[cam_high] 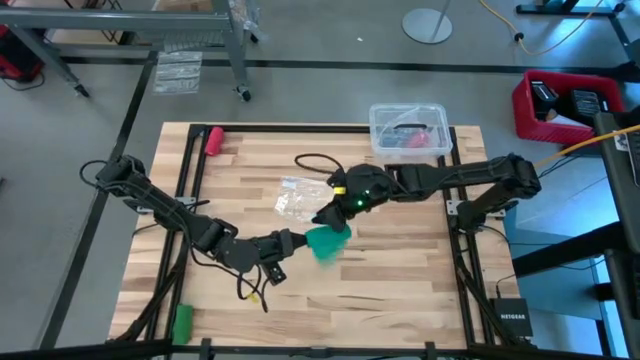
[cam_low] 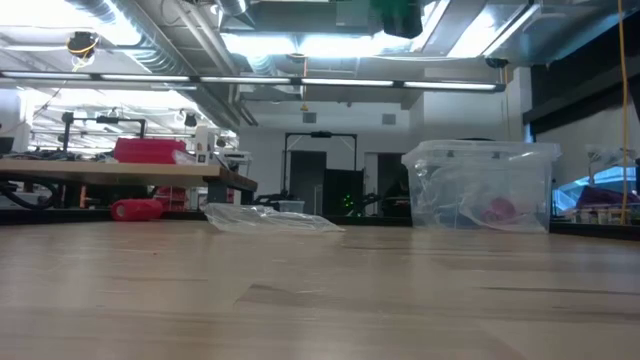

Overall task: Roll bandage
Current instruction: Roll the green bandage

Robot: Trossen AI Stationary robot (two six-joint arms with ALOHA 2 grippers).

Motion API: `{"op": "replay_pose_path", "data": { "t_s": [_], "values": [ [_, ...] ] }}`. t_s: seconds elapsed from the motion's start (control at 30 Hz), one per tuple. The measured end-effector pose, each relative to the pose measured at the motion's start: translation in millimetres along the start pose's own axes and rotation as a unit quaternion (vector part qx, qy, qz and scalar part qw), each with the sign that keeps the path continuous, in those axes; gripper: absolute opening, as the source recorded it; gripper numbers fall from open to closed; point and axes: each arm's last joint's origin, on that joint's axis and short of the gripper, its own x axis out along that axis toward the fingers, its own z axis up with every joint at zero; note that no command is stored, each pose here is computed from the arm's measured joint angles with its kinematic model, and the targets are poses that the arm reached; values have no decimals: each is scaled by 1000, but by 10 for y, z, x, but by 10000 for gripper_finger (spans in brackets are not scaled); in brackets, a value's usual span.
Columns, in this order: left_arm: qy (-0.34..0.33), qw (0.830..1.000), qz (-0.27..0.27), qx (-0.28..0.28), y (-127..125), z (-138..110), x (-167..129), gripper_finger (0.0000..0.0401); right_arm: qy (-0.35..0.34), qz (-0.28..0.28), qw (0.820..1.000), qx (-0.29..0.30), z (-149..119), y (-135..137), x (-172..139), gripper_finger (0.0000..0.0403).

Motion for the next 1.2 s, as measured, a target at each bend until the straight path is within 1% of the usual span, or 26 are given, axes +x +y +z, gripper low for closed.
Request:
{"op": "replay_pose_path", "data": {
  "t_s": [0.07,0.17,0.27,0.4,0.5,0.57,0.63,0.73,0.8,0.9,1.0,1.1,1.2],
  "values": [
    [0,1000,0,5,-1,0,-1,7,19,11,1000,6,31,-38,-15,186],
    [3,1000,-1,26,-3,-2,0,7,62,13,998,22,66,-140,-42,186],
    [5,1000,-1,21,-4,-5,1,7,76,-14,997,27,113,-270,-70,186],
    [3,999,-1,-35,-5,14,-17,7,76,-27,997,-1,195,-376,-170,186],
    [-2,993,-1,-120,-9,41,-43,7,61,-17,997,-53,236,-340,-416,186],
    [-6,981,0,-194,-8,63,-65,7,48,-39,992,-109,204,-305,-631,186],
    [-11,965,-1,-260,-10,83,-85,7,49,-54,983,-167,112,-246,-830,186],
    [-20,939,-4,-344,-8,112,-112,7,50,-23,971,-233,-93,-190,-1055,186],
    [-25,919,-4,-393,-2,116,-114,7,32,-4,966,-256,-242,-209,-1129,186],
    [-24,893,-6,-450,-3,116,-113,7,-14,6,960,-278,-505,-369,-1090,186],
    [-23,869,-7,-494,-5,114,-112,7,-75,36,948,-308,-778,-567,-941,186],
    [-24,848,-8,-530,-4,116,-114,7,-122,68,937,-320,-1029,-786,-735,186],
    [-24,825,-10,-565,-5,117,-115,7,-151,59,936,-313,-1214,-1042,-511,186]
  ]
}}
